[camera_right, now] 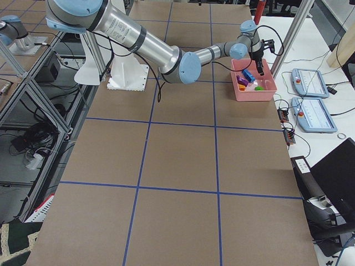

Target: Put all blocks into box

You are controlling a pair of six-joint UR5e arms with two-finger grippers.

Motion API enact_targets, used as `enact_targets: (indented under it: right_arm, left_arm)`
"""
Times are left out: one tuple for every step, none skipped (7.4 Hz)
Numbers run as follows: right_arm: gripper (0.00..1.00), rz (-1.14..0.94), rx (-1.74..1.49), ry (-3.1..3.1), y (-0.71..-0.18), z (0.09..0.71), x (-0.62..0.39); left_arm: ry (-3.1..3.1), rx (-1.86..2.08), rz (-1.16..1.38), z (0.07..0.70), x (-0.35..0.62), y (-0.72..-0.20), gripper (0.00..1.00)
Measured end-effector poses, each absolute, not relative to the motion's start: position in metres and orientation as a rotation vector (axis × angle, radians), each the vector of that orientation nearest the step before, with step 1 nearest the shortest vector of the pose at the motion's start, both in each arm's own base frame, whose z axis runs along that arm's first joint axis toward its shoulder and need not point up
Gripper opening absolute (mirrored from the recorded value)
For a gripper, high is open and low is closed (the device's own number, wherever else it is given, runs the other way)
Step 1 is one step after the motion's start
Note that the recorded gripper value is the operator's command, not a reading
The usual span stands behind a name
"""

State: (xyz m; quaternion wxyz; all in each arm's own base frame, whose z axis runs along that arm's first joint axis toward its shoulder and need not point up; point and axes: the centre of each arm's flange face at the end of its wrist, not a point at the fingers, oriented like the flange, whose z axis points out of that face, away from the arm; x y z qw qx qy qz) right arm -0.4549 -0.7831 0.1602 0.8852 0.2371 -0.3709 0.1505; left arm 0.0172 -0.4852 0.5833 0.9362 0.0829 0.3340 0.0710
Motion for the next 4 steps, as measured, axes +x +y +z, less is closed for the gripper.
enact_targets:
  right_arm:
    - [1.0,0.286,0.491,-0.789,-0.785,0.158,-0.433]
    - [1.0,0.24,0.467,-0.809,-0.781,0.175,-0.393]
    - [1.0,0.175,0.444,-0.807,-0.769,0.211,-0.338]
    - [1.0,0.092,0.416,-0.784,-0.751,0.258,-0.278]
  left_arm:
    - [0.683,0.179,0.143,0.58,0.014,-0.486,1.0]
    - [0.683,0.195,0.144,0.578,0.011,-0.486,1.0]
    - [0.678,0.207,0.135,0.583,0.006,-0.486,1.0]
    - [0.674,0.206,0.116,0.592,-0.004,-0.485,1.0]
